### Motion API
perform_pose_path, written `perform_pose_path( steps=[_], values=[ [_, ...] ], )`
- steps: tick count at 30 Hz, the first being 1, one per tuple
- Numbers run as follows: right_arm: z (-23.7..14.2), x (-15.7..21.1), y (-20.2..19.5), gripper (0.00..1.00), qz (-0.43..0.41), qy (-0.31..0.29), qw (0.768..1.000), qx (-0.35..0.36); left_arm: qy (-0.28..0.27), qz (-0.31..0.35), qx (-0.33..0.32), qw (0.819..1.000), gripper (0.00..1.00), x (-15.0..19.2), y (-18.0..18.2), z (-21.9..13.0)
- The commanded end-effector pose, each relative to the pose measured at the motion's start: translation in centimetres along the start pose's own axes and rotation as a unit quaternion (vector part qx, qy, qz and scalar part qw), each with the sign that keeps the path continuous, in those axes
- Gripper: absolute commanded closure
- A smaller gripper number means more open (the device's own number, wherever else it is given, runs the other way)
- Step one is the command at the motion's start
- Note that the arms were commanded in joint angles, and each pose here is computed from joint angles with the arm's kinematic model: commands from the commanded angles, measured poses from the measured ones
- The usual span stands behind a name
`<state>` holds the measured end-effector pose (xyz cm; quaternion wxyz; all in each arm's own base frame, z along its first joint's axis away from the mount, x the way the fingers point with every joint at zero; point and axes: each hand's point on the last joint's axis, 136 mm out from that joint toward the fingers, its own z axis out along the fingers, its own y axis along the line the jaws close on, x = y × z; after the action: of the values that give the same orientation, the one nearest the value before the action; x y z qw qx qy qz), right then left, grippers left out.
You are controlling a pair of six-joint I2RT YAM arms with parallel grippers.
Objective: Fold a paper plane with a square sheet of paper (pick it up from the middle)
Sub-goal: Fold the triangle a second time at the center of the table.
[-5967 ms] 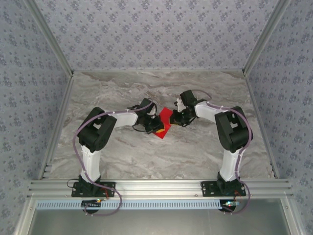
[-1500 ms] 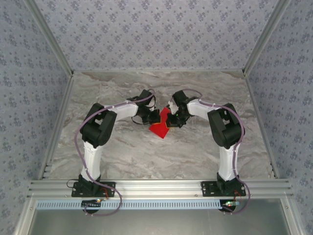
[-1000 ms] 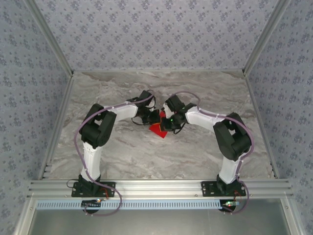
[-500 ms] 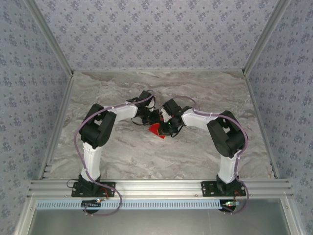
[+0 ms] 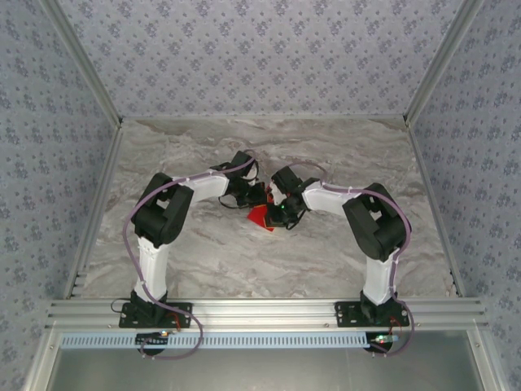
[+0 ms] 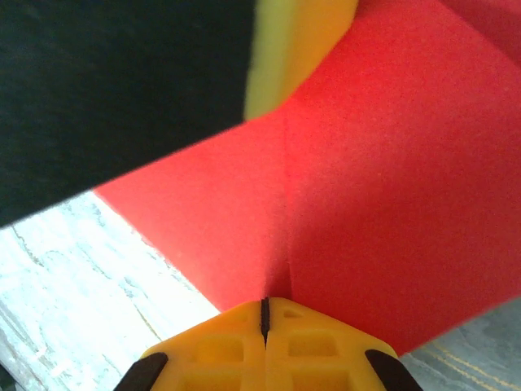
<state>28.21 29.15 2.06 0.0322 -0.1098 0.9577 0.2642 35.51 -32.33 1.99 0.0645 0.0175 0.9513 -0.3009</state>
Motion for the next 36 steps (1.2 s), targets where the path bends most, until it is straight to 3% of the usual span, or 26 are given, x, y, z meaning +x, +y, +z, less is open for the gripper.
perform_pose_path(
  steps=[1,17,36],
  values=[
    [1.0,1.4,-1.5,1.00,0.012,0.028,0.999,0.010,0.055,-0.041,-0.098,0.993,1.00,4.0,6.0,2.2],
    [-0.5,1.2,0.0,1.00,0.015,0.020,0.999,-0.043,0.058,-0.043,-0.101,0.992,1.00,4.3,6.2,2.3],
    [-0.2,3.8,-1.1,1.00,0.028,0.054,0.997,-0.037,0.061,-0.045,-0.103,0.992,1.00,4.4,6.4,2.4]
  ],
)
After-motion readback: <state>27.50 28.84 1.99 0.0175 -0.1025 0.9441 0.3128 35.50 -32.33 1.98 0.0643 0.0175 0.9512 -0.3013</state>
